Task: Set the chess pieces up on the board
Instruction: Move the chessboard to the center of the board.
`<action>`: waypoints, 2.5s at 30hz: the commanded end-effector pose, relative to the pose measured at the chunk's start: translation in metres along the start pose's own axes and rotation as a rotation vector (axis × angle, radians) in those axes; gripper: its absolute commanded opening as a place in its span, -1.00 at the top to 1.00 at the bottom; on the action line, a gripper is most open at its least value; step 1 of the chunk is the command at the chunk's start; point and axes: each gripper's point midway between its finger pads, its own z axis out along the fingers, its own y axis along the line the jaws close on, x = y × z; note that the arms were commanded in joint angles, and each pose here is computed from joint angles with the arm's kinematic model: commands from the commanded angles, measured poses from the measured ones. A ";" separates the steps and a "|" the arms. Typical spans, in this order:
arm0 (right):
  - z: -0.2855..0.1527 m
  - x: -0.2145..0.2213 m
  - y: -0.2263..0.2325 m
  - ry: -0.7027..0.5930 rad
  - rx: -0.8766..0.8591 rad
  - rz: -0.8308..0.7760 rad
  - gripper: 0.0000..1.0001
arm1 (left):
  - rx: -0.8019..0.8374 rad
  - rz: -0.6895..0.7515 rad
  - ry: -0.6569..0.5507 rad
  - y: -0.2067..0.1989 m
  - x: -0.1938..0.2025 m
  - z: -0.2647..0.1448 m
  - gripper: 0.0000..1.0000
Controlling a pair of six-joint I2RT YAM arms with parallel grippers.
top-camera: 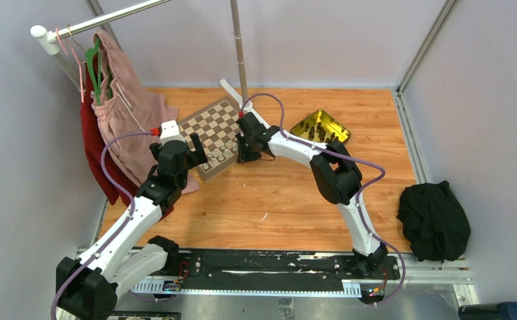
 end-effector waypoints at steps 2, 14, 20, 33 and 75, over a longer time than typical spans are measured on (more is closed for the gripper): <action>0.005 0.010 -0.024 0.033 0.064 -0.002 0.91 | -0.014 -0.016 -0.017 0.000 -0.001 0.003 -1.00; -0.006 0.020 -0.030 0.043 0.071 -0.015 0.95 | -0.037 -0.023 -0.020 0.004 -0.002 0.002 -1.00; -0.011 0.018 -0.032 0.036 0.075 -0.067 0.55 | -0.047 -0.027 -0.017 0.006 0.000 0.002 -1.00; -0.010 0.016 -0.037 0.034 0.102 -0.212 0.27 | -0.056 -0.028 -0.012 0.006 0.004 0.005 -1.00; 0.008 0.024 -0.010 0.071 0.038 -0.435 0.57 | -0.082 -0.028 -0.010 0.007 0.009 0.013 -1.00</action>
